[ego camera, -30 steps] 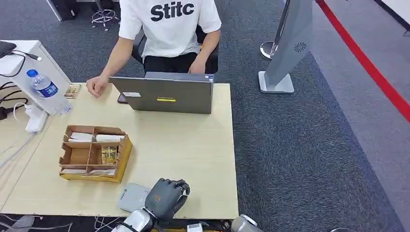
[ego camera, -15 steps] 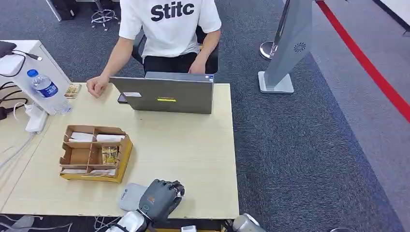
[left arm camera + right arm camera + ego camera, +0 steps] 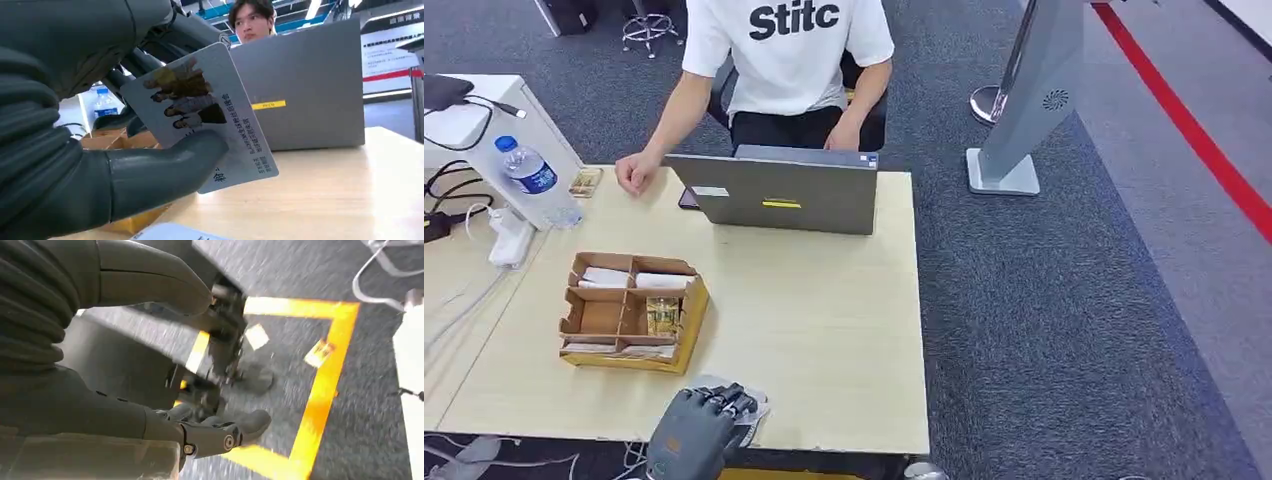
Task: Pass the card to the sensor for recognition and then transmit it.
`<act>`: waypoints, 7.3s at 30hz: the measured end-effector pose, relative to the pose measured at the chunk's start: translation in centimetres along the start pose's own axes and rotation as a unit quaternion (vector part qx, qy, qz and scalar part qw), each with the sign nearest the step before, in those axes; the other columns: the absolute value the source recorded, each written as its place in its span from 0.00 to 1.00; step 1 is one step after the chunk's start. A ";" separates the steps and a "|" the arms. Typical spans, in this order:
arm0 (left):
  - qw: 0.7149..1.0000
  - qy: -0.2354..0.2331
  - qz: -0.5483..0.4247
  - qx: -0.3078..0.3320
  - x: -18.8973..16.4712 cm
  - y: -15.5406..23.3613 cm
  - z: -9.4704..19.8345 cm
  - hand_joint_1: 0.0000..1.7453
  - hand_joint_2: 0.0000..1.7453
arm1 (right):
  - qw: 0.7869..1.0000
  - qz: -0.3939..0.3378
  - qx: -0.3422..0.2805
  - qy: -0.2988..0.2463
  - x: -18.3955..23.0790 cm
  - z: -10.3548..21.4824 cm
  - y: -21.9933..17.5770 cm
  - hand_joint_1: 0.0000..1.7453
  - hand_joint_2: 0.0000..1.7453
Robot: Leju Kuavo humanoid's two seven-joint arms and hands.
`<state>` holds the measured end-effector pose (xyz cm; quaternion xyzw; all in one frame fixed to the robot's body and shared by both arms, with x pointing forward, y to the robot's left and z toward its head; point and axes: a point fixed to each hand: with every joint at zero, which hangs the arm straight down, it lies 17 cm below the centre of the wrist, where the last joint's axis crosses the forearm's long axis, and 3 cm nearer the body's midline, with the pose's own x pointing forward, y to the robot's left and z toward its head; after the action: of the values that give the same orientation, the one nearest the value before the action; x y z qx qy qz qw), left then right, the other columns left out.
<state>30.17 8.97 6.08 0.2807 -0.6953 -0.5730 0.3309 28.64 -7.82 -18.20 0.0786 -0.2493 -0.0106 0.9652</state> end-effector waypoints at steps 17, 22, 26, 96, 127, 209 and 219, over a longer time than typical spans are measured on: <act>0.979 0.202 -0.006 -0.014 -6.8 3.7 14.0 1.00 1.00 | 0.975 0.202 0.021 0.093 -32.3 19.4 -34.9 0.00 1.00; 0.970 0.240 -0.027 -0.021 -8.6 4.7 16.0 1.00 1.00 | 0.958 0.130 -0.130 0.219 -35.7 38.3 -53.3 0.00 1.00; 0.966 0.258 -0.021 -0.026 -8.1 4.8 17.4 1.00 1.00 | 0.906 0.141 0.039 0.397 -36.0 40.3 -45.8 0.00 1.00; 0.981 0.165 -0.004 0.105 -11.0 2.6 2.8 1.00 1.00 | 0.973 0.031 0.032 0.225 -31.2 16.7 -20.0 0.00 1.00; 0.986 0.159 0.051 0.017 -7.6 -3.0 4.4 1.00 1.00 | 0.973 0.021 0.031 0.229 -31.3 16.6 -19.8 0.00 1.00; 0.850 0.454 -0.201 0.173 -50.6 31.3 18.9 1.00 1.00 | 0.970 0.087 0.040 0.225 -32.1 14.1 -23.4 0.00 1.00; 0.846 0.468 -0.195 0.164 -51.5 30.6 19.6 1.00 1.00 | 0.969 0.088 0.045 0.226 -32.2 14.0 -23.3 0.00 1.00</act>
<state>46.56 66.26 26.63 0.6954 -0.4726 -0.3042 0.4477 -5.85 -30.97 -25.19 0.1000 -0.0308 0.1032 0.9891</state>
